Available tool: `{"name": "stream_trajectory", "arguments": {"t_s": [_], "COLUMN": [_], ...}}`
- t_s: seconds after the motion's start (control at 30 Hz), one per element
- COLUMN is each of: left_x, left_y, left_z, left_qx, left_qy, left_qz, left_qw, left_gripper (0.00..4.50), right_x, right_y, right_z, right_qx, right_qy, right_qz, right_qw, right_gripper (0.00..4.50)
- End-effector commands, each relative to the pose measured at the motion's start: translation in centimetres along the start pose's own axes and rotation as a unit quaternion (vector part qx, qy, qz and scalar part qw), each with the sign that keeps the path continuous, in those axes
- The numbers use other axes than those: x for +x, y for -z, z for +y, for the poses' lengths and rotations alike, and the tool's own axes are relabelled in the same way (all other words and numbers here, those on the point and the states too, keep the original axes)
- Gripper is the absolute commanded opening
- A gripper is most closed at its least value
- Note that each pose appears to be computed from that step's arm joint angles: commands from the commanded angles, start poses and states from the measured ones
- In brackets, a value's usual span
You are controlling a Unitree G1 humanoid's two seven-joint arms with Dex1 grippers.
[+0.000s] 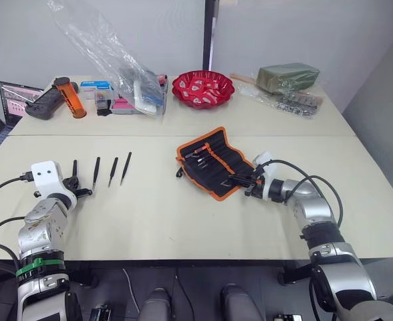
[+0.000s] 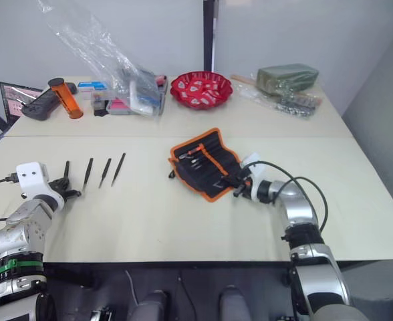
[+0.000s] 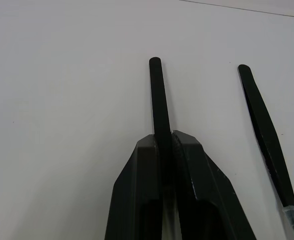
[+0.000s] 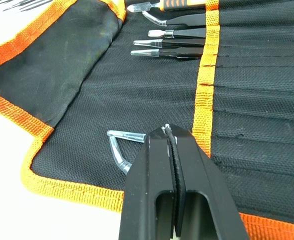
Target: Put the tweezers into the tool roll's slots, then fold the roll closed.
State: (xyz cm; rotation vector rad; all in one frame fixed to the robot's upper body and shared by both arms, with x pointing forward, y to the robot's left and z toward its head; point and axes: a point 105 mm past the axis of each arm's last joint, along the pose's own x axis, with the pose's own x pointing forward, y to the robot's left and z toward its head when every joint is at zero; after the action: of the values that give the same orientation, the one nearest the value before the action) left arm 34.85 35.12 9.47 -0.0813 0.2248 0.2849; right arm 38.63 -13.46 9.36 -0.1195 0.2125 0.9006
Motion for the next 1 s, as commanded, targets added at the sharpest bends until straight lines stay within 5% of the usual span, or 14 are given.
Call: {"name": "stream_trajectory", "arguments": {"t_s": [0.03,0.3,0.4,0.5,0.8,1.0], "left_x": [-0.8,-2.4,-3.4,-5.7,-8.4,-8.2], "left_y": [-2.0,-8.0,-10.6,-12.5,-11.7,-11.0], "left_z": [1.5,-1.0,-4.8,-10.9,-19.9,-25.6], "left_qx": [0.006,0.071,0.109,0.127,0.199,0.213], "left_qy": [-0.016,0.063,0.154,0.307,0.494,0.541], "left_qz": [-0.031,-0.113,-0.147,-0.177,-0.112,-0.083], "left_qw": [0.999,0.989,0.971,0.926,0.839,0.809], "left_gripper": [0.02,0.02,0.02,0.02,0.02,0.02], "right_x": [-0.4,-0.8,-0.8,-0.7,-1.5,-1.0], "right_y": [0.2,-0.8,-1.2,-0.7,-4.7,-3.3], "right_z": [-0.2,-0.8,-0.8,-0.6,-1.0,-1.0], "right_qx": [0.0,-0.004,-0.009,-0.028,-0.005,-0.01], "right_qy": [0.007,0.024,0.027,0.03,0.058,0.07], "right_qz": [0.006,-0.016,-0.021,-0.008,-0.105,-0.079], "right_qw": [1.0,1.0,0.999,0.999,0.993,0.994], "right_gripper": [0.0,0.0,0.0,0.0,0.0,0.0]}}
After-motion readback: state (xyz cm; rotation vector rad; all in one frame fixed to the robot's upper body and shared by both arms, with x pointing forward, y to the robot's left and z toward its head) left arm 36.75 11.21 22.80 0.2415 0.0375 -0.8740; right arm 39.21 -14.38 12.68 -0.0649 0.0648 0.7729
